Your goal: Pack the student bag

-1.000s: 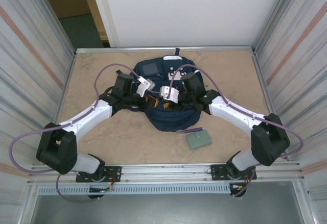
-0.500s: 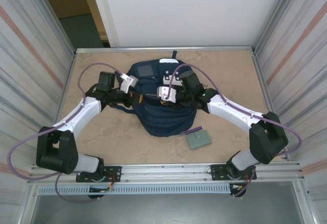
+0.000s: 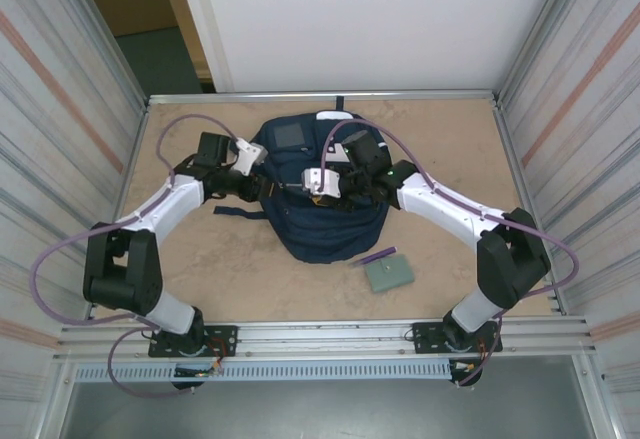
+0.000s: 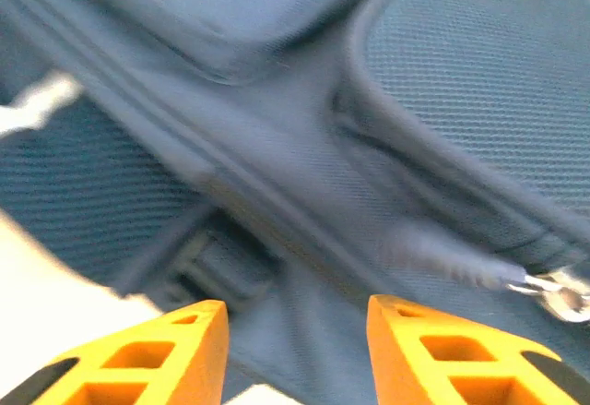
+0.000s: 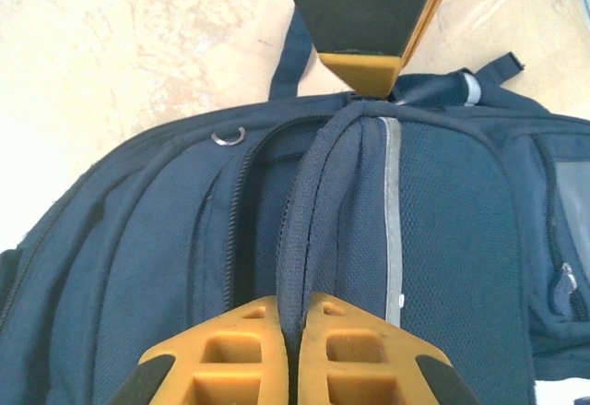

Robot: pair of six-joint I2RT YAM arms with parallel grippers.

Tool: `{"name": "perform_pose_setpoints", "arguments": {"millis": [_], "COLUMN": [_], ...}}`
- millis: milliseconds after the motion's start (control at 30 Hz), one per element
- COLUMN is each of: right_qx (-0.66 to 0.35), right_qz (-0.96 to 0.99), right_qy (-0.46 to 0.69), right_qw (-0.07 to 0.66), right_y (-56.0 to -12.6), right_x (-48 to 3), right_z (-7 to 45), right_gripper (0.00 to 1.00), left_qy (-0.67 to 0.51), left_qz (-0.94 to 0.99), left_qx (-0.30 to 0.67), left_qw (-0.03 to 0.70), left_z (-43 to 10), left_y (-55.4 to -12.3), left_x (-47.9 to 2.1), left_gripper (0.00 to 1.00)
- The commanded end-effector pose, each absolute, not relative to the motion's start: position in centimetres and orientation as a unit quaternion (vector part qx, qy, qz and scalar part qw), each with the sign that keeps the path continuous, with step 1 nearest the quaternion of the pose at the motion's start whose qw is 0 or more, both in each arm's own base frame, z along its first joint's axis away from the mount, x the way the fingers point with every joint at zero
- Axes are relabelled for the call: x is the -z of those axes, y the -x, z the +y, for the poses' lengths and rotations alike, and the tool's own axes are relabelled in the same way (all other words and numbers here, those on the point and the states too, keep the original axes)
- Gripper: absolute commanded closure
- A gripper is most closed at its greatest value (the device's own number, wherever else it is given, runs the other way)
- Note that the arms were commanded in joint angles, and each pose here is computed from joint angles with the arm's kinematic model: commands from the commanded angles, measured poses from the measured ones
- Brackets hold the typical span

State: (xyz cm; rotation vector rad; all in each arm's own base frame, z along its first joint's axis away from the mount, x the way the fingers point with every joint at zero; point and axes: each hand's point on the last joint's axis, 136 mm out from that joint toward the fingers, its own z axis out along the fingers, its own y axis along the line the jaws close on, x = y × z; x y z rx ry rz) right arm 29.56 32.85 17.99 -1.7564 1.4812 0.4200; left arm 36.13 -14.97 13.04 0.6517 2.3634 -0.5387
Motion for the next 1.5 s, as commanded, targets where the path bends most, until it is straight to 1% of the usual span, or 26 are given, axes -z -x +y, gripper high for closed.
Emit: {"name": "perform_pose_setpoints", "arguments": {"millis": [0, 33, 133, 200, 267, 333, 433, 567, 600, 633, 667, 733, 767, 800, 833, 867, 900, 933, 1033, 1100, 1133, 1167, 1233, 1333, 1400, 1467], "right_qx": [-0.21, -0.214, -0.222, -0.229, -0.236, -0.24, -0.249, -0.263, -0.266, -0.268, -0.268, -0.264, -0.261, -0.257, -0.254, -0.259, -0.261, -0.256, -0.2, -0.149, -0.14, -0.131, -0.136, -0.171, -0.174, -0.177], "right_qz": [0.58, 0.583, 0.584, 0.583, 0.583, 0.583, 0.582, 0.58, 0.581, 0.582, 0.585, 0.591, 0.595, 0.603, 0.608, 0.617, 0.625, 0.634, 0.698, 0.755, 0.779, 0.803, 0.858, 0.917, 0.923, 0.911], "right_qy": [0.672, 0.668, 0.663, 0.662, 0.662, 0.662, 0.662, 0.66, 0.657, 0.654, 0.65, 0.642, 0.636, 0.626, 0.612, 0.591, 0.569, 0.547, 0.439, 0.313, 0.253, 0.194, 0.072, -0.101, -0.259, -0.346], "right_qw": [0.409, 0.411, 0.413, 0.411, 0.409, 0.405, 0.401, 0.399, 0.4, 0.403, 0.405, 0.411, 0.415, 0.422, 0.436, 0.45, 0.466, 0.482, 0.529, 0.556, 0.556, 0.549, 0.489, 0.347, 0.224, 0.138], "right_y": [-29.5, -29.7, -29.7, -29.6, -29.3, -29.2, -28.8, -28.3, -28.4, -28.4, -28.5, -28.7, -28.9, -29.2, -29.5, -29.9, -30.2, -30.6, -32.9, -34.7, -35.1, -35.3, -34.4, -31.3, -27.4, -23.4], "right_x": [-20.4, -20.5, -20.6, -20.6, -20.6, -20.4, -20.4, -20.4, -20.3, -20.4, -20.3, -20.3, -20.3, -20.4, -21.0, -22.0, -23.1, -24.2, -27.5, -29.3, -29.6, -29.7, -28.1, -23.0, -18.5, -15.1], "right_z": [33.6, 33.7, 33.9, 34.0, 34.1, 34.1, 34.1, 34.2, 34.2, 34.2, 34.2, 34.0, 33.8, 33.5, 33.2, 32.9, 32.5, 32.1, 29.1, 25.5, 23.8, 22.0, 18.2, 13.6, 10.8, 10.4], "right_gripper": [0.99, 0.98, 0.96, 0.95, 0.94, 0.94, 0.93, 0.91, 0.88, 0.79, 0.74, 0.68, 0.64, 0.58, 0.32, 0.01, 0.01, 0.01, 0.01, 0.01, 0.01, 0.01, 0.01, 0.01, 0.01, 0.0], "left_qy": [-0.305, -0.34, -0.433, -0.498, -0.546, -0.568, -0.572, -0.582, -0.59, -0.595, -0.599, -0.603, -0.598, -0.59, -0.578, -0.567, -0.557, -0.549, -0.501, -0.455, -0.435, -0.411, -0.377, -0.359, -0.342, -0.325], "left_qz": [0.847, 0.828, 0.784, 0.741, 0.696, 0.666, 0.649, 0.634, 0.625, 0.616, 0.61, 0.598, 0.597, 0.601, 0.615, 0.63, 0.646, 0.659, 0.69, 0.712, 0.721, 0.732, 0.748, 0.755, 0.756, 0.747], "left_qx": [0.145, 0.143, 0.139, 0.148, 0.13, 0.116, 0.116, 0.101, 0.1, 0.099, 0.099, 0.115, 0.125, 0.133, 0.134, 0.134, 0.136, 0.141, 0.169, 0.187, 0.193, 0.196, 0.198, 0.209, 0.228, 0.245], "left_qw": [0.411, 0.422, 0.422, 0.426, 0.448, 0.47, 0.488, 0.499, 0.502, 0.506, 0.509, 0.516, 0.519, 0.522, 0.52, 0.514, 0.504, 0.494, 0.494, 0.502, 0.503, 0.507, 0.51, 0.508, 0.51, 0.526], "left_z": [-13.7, -14.0, -15.4, -17.2, -19.2, -20.6, -22.2, -23.7, -24.1, -24.6, -25.0, -25.9, -26.2, -26.4, -26.3, -26.3, -26.2, -26.1, -26.0, -25.5, -25.2, -24.8, -24.0, -24.1, -24.6, -24.9], "left_y": [-36.4, -35.7, -34.1, -32.8, -32.5, -32.6, -33.6, -34.7, -34.6, -34.5, -34.5, -34.1, -34.1, -34.3, -34.9, -35.5, -36.1, -36.5, -38.1, -39.3, -39.8, -40.5, -41.4, -42.2, -42.8, -43.2], "left_x": [-16.9, -17.1, -17.2, -17.7, -18.1, -18.4, -19.2, -19.2, -19.0, -19.0, -18.9, -19.0, -19.1, -19.2, -19.1, -18.7, -18.3, -18.0, -18.0, -18.3, -18.3, -18.3, -17.8, -17.2, -17.2, -17.7], "left_gripper": [0.44, 0.41, 0.38, 0.36, 0.33, 0.3, 0.28, 0.29, 0.31, 0.34, 0.39, 0.58, 0.66, 0.77, 0.87, 0.93, 0.99, 1.0, 1.0, 1.0, 1.0, 1.0, 1.0, 1.0, 1.0, 1.0]}}
